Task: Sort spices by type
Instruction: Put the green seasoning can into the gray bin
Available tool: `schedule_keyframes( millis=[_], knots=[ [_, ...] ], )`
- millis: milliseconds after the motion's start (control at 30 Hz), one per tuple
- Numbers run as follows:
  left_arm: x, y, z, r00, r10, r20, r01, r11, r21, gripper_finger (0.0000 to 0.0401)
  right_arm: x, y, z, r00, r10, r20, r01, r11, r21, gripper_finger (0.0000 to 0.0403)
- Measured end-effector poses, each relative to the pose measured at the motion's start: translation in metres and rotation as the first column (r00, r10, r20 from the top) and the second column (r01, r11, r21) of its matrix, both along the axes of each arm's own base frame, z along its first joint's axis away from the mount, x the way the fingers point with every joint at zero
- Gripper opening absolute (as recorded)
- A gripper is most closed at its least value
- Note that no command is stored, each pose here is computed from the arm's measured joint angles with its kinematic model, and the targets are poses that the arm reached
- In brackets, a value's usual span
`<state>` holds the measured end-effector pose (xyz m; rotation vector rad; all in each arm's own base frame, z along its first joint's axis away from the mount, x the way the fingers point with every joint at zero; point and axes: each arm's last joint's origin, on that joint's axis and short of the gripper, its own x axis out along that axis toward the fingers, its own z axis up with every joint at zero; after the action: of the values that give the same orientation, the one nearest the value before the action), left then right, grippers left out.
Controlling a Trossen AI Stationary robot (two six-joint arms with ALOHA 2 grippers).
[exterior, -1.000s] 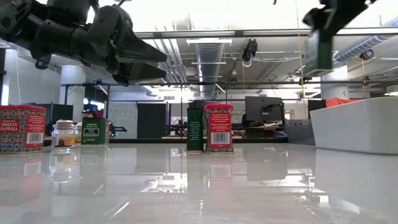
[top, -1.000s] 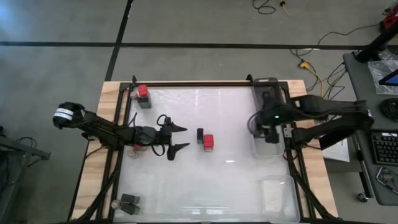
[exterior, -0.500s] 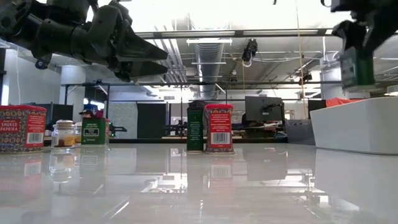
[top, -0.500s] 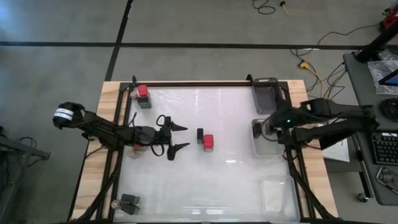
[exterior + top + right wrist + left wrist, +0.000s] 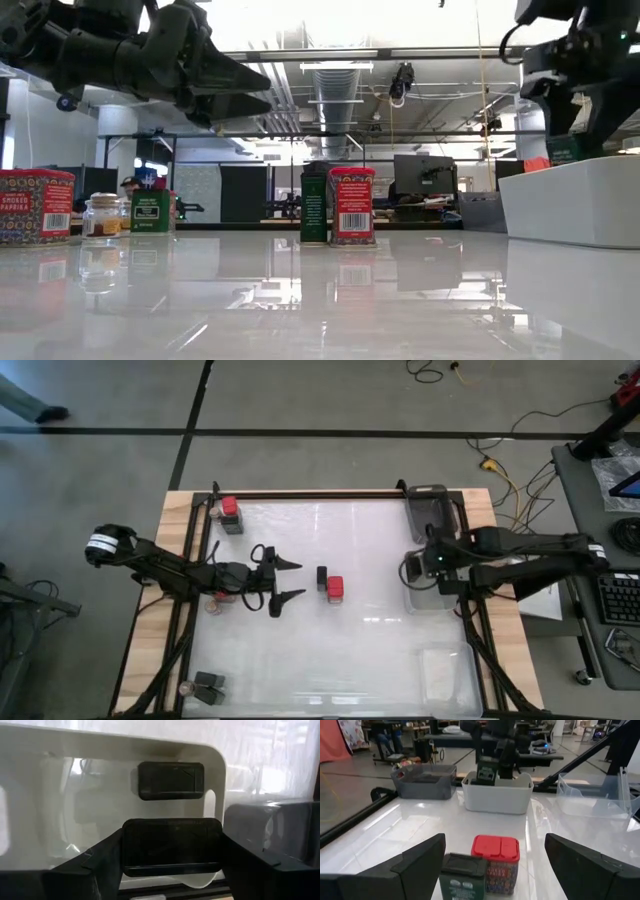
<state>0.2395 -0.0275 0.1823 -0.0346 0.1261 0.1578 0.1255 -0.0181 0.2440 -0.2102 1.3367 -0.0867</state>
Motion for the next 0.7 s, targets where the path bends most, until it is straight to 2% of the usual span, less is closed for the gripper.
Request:
schedule_keyframes(
  millis=[133,333,700],
  knots=[
    [0.000,0.000,0.003,1.000,-0.004,0.024,0.003,1.000,0.023,0.0327,0.004,-0.006,-0.009,1.000,0.003,0.019,-0.004,1.000,0.009,0.0278],
    [0.000,0.000,0.003,1.000,-0.004,0.027,0.003,1.000,0.026,0.0327,0.009,-0.013,-0.015,1.000,-0.008,-0.021,0.009,0.999,0.048,0.0269],
    [0.001,0.001,0.006,0.999,-0.007,0.053,0.003,0.997,0.072,0.0327,0.017,-0.020,-0.028,0.994,-0.035,-0.101,0.046,0.992,0.115,0.0278]
  ],
)
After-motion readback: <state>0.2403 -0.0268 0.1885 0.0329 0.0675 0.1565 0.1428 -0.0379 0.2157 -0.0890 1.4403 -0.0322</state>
